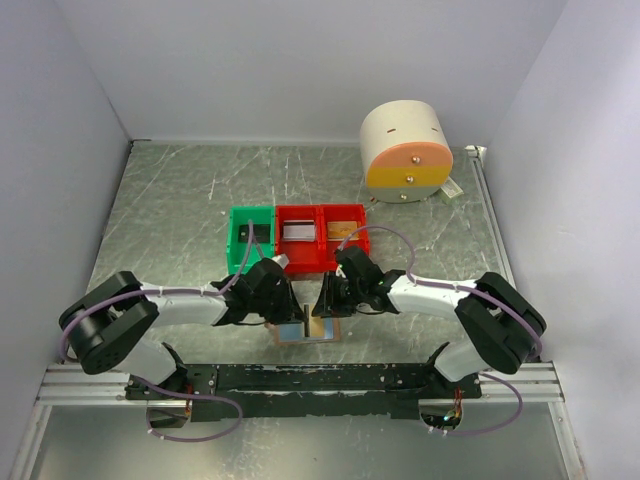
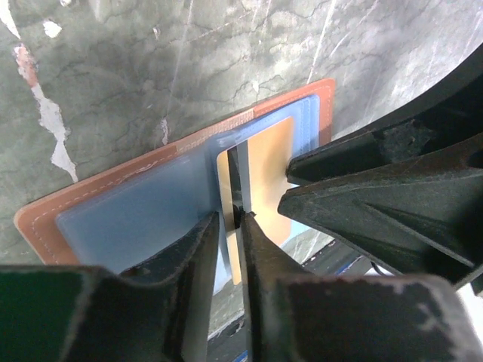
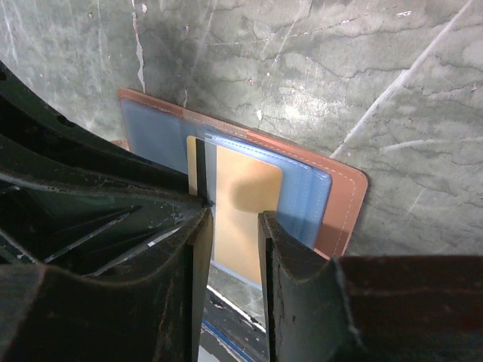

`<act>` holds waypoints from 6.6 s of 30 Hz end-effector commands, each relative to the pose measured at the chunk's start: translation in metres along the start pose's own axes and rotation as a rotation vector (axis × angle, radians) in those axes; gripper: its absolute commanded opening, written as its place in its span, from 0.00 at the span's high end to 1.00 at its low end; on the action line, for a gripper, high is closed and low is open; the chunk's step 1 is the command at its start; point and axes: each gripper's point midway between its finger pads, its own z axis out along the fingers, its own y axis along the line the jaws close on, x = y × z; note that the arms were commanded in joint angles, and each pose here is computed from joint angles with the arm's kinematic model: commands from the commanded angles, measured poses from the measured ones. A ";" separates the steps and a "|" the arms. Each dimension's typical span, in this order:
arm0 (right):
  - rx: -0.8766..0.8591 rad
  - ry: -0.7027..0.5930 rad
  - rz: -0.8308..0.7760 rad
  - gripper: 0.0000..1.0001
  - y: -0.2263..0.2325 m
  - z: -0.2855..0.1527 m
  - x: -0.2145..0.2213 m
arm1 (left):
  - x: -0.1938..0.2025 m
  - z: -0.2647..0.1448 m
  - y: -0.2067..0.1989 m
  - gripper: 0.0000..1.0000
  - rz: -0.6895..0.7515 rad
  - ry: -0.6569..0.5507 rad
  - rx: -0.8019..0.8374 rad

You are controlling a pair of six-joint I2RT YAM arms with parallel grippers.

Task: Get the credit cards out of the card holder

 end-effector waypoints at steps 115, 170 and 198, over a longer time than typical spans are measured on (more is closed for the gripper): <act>-0.110 -0.019 0.115 0.98 0.011 -0.010 -0.002 | -0.005 -0.017 0.023 0.93 -0.025 -0.086 -0.089; 0.029 0.092 0.044 0.84 -0.015 0.018 0.026 | 0.005 -0.011 -0.001 0.74 -0.112 -0.050 0.105; -0.069 -0.153 -0.100 0.76 0.043 -0.027 -0.037 | -0.040 -0.095 0.013 0.93 -0.024 -0.317 -0.107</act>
